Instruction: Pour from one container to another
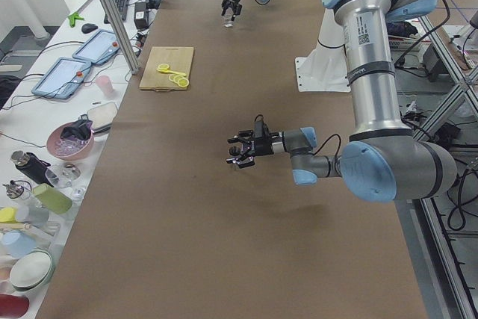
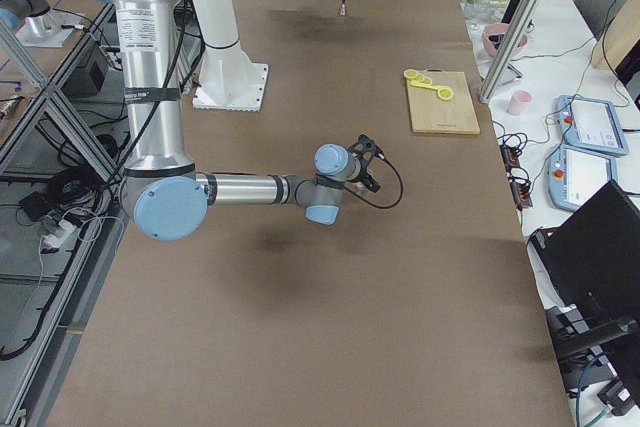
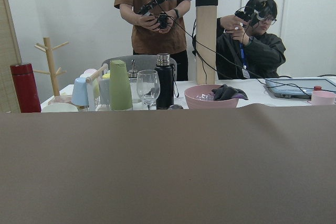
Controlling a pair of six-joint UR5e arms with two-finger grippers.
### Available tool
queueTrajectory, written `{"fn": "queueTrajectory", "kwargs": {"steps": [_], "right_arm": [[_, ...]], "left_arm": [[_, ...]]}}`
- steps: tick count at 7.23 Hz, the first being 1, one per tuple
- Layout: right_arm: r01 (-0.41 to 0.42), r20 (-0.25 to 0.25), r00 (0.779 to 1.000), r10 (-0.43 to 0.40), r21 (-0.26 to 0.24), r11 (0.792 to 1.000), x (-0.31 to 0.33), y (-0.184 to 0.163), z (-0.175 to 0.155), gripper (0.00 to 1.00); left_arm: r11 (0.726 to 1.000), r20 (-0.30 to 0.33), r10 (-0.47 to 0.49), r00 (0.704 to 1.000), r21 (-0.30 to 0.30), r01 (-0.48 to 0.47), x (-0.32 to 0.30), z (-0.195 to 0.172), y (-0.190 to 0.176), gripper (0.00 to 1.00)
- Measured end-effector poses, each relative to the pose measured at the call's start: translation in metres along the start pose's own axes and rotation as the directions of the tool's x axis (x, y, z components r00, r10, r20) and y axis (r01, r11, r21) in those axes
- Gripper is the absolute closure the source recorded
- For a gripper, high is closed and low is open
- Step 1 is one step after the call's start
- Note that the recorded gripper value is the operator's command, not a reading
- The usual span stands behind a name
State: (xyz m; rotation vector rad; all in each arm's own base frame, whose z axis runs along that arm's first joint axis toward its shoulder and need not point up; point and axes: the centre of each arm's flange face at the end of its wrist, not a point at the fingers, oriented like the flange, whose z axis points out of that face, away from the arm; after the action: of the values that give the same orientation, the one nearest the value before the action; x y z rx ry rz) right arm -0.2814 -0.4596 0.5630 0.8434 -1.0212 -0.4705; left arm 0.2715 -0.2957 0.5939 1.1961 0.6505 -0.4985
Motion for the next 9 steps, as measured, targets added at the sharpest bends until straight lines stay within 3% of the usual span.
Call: {"fn": "queueTrajectory", "kwargs": {"steps": [6,9], "right_arm": [[0.039,-0.017,0.999,-0.037,0.081,0.996,-0.003,0.028,0.013,0.00],[0.042,-0.026,0.999,-0.039,0.090,0.995,-0.005,0.028,0.016,0.20]], "left_arm": [[0.998,0.023,0.000,1.000,0.058,-0.002,0.010,0.015,0.041,0.03],[0.997,0.033,0.011,0.999,0.080,-0.013,0.016,0.023,0.061,0.03]]}}
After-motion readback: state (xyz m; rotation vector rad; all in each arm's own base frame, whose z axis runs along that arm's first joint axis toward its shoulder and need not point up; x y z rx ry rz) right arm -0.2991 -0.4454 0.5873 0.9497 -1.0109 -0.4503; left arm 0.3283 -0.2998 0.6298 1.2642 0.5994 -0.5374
